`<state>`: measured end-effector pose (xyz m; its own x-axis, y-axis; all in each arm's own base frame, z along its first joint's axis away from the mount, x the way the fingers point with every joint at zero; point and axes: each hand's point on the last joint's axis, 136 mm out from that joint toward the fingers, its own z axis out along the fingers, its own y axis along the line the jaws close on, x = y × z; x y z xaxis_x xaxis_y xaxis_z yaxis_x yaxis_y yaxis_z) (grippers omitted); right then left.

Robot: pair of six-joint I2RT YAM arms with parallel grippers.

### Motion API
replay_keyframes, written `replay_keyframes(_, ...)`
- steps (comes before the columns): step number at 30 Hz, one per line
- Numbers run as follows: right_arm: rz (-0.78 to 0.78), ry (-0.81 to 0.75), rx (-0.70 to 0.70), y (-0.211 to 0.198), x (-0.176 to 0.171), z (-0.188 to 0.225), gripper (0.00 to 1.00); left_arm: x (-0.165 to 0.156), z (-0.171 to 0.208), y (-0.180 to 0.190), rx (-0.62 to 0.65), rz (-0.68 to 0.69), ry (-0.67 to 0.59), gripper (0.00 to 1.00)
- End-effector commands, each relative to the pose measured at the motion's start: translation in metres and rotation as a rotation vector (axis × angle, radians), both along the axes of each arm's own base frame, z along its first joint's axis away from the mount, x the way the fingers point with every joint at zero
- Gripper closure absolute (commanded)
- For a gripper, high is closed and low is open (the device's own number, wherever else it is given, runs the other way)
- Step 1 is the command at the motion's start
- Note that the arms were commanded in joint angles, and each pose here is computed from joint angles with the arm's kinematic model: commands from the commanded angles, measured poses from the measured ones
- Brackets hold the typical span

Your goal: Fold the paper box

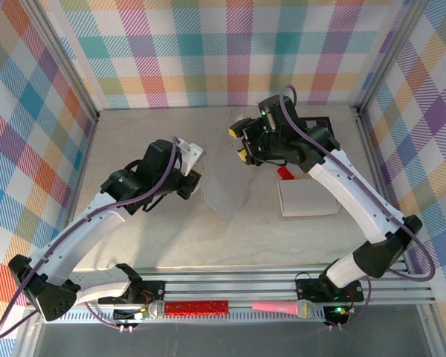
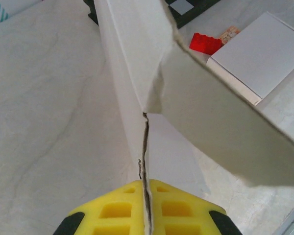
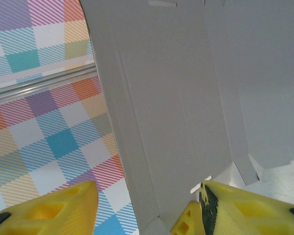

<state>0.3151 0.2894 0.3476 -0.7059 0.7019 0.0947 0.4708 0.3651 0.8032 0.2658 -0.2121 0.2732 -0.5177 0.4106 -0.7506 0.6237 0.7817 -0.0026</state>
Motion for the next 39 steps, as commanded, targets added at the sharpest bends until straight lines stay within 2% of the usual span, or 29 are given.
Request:
replay_keyframes(1, 0.005, -0.013, 0.005, 0.010, 0.009, 0.003, 0.44, -0.007, 0.005, -0.001, -0.007, -0.013, 0.020, 1.00)
replay_keyframes(4, 0.031, -0.041, -0.002, 0.019, 0.018, 0.008, 0.41, -0.009, 0.005, 0.000, -0.001, -0.023, 0.010, 1.00)
replay_keyframes(8, 0.088, -0.004, -0.021, 0.033, 0.022, 0.002, 0.43, -0.010, 0.005, 0.002, 0.010, -0.031, 0.005, 1.00)
replay_keyframes(13, 0.125, 0.065, -0.041, 0.043, 0.022, -0.018, 0.52, -0.009, 0.005, 0.002, 0.013, -0.033, -0.001, 1.00)
replay_keyframes(19, 0.127, 0.093, -0.064, 0.043, 0.025, -0.031, 0.59, -0.011, 0.006, 0.002, 0.014, -0.040, -0.004, 1.00)
replay_keyframes(23, 0.120, 0.096, -0.066, 0.041, 0.029, -0.034, 0.69, -0.011, 0.004, 0.003, 0.020, -0.039, -0.002, 1.00)
replay_keyframes(39, 0.112, 0.142, -0.078, 0.036, 0.032, -0.052, 0.84, -0.009, 0.004, 0.003, 0.025, -0.036, -0.006, 1.00)
